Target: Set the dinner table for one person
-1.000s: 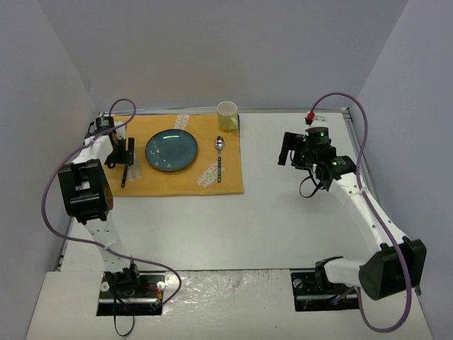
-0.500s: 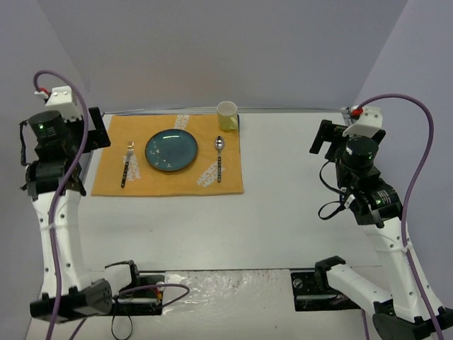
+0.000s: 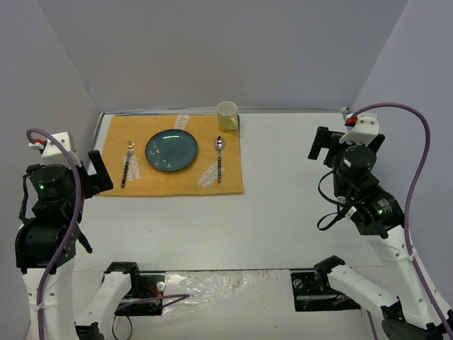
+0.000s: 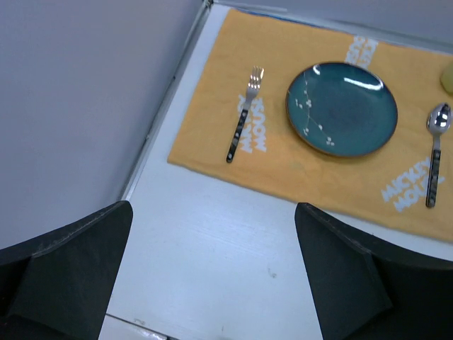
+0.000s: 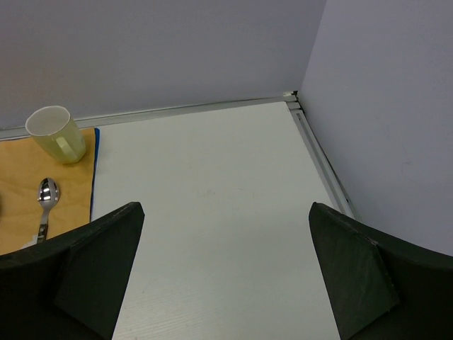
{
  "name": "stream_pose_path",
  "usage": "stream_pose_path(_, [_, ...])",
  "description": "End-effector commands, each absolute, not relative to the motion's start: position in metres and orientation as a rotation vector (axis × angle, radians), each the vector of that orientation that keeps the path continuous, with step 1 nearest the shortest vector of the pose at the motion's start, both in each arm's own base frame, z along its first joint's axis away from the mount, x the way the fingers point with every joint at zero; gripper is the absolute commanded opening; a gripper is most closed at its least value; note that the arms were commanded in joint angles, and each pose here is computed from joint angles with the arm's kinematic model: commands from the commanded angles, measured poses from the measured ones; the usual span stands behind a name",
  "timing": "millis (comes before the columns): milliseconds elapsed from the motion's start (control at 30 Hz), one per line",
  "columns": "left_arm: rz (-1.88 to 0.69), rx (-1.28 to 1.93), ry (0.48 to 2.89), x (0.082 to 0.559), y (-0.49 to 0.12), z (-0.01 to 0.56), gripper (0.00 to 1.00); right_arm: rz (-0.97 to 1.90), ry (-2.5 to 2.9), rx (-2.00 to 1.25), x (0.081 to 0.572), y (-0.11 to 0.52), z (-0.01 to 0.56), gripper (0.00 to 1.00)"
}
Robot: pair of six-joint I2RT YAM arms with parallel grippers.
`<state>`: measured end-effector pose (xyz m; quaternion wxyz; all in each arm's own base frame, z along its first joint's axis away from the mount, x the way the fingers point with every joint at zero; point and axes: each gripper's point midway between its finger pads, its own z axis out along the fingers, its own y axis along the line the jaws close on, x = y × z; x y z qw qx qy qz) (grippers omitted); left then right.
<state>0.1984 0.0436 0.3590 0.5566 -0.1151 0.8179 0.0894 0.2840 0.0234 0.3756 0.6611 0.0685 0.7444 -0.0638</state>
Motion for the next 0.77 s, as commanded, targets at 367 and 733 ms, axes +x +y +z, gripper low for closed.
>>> stream_pose_path(367, [0.204, -0.351, 1.882, 0.163, 0.047, 0.343, 0.97, -0.049, 1.54, 0.249, 0.255, 0.011, 0.395, 1.0])
stream_pose_path(733, [0.206, -0.372, 1.879, 0.147, 0.05, 0.328, 0.97, -0.033, 1.535, 0.234, 0.253, 0.012, 0.393, 1.0])
